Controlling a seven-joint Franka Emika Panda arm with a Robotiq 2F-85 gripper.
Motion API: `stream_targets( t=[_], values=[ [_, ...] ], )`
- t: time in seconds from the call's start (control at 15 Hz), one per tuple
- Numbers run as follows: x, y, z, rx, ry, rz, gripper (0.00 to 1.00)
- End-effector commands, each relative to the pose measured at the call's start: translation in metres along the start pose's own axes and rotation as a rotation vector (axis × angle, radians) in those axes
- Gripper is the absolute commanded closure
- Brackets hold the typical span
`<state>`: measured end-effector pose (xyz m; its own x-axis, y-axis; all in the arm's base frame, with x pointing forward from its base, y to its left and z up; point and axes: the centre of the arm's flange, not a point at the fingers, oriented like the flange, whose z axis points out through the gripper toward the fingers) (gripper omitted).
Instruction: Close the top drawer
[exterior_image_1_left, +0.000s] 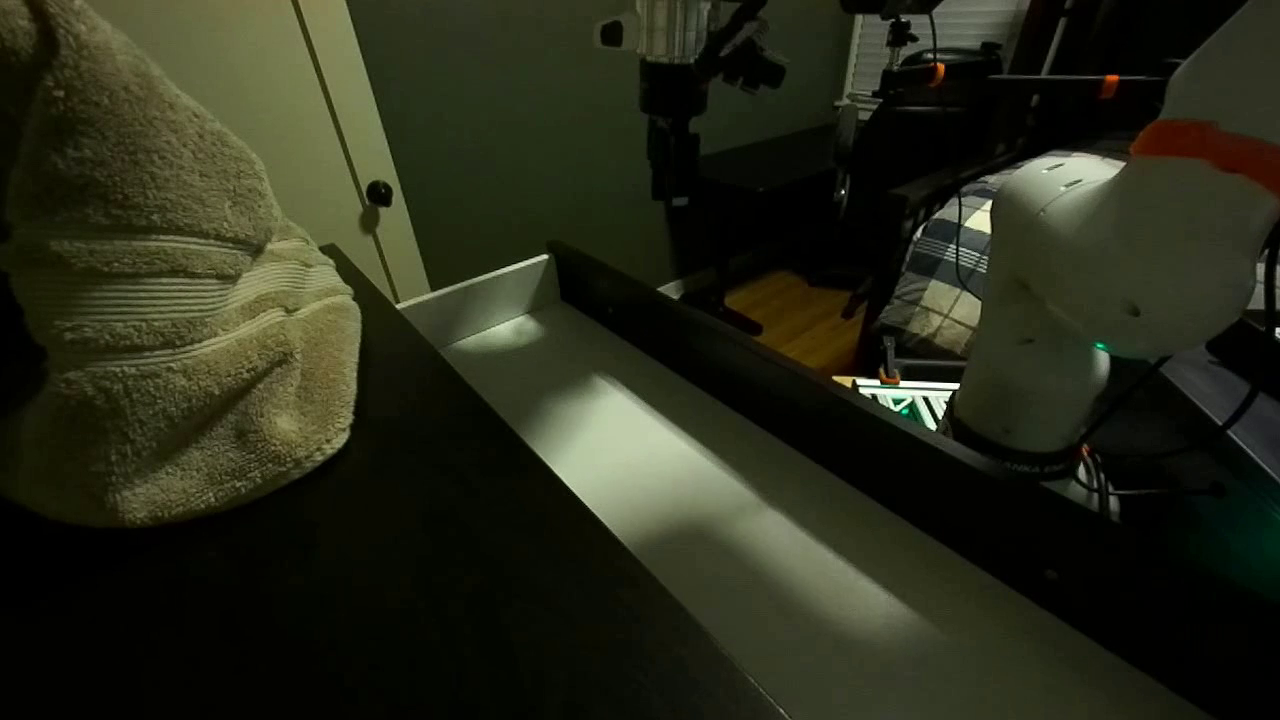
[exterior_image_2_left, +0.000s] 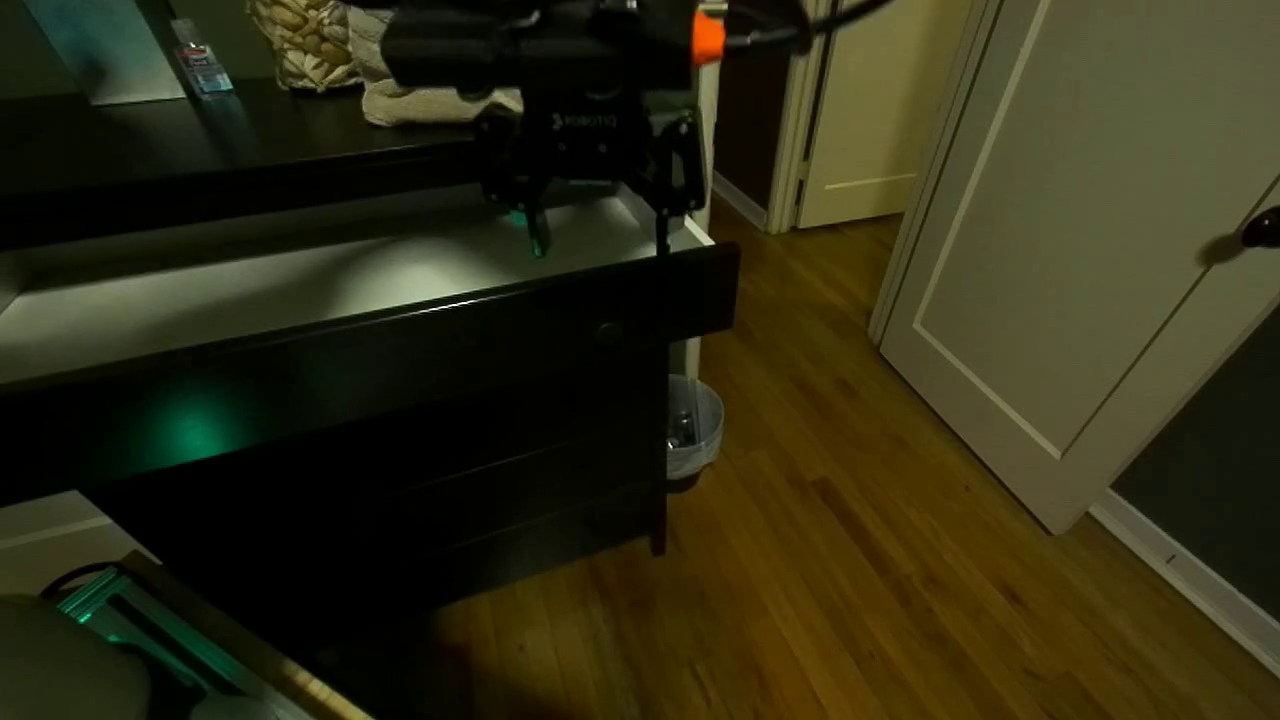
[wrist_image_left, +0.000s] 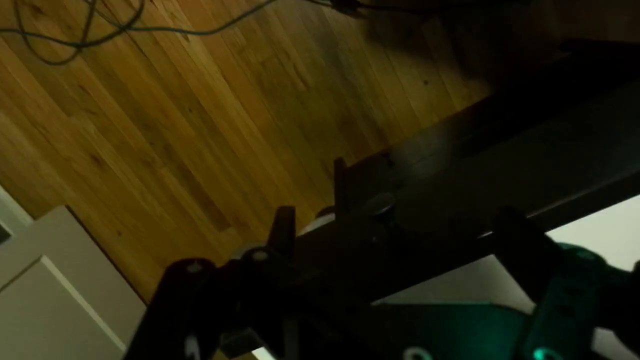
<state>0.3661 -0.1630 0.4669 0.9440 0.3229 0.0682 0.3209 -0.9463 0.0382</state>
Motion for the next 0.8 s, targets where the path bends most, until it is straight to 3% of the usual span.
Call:
stream_targets(
  t=[0.0, 0.4, 0.73],
  values=[
    [-0.022, -0.013, 0.037, 0.103, 0.108, -0.064, 0.0],
    [-0.015, -0.024, 0.082, 0.118, 0.223, -0.175, 0.0],
    [0.003, -0.037, 0.104, 0.104, 0.262, -0.331, 0.0]
  ],
)
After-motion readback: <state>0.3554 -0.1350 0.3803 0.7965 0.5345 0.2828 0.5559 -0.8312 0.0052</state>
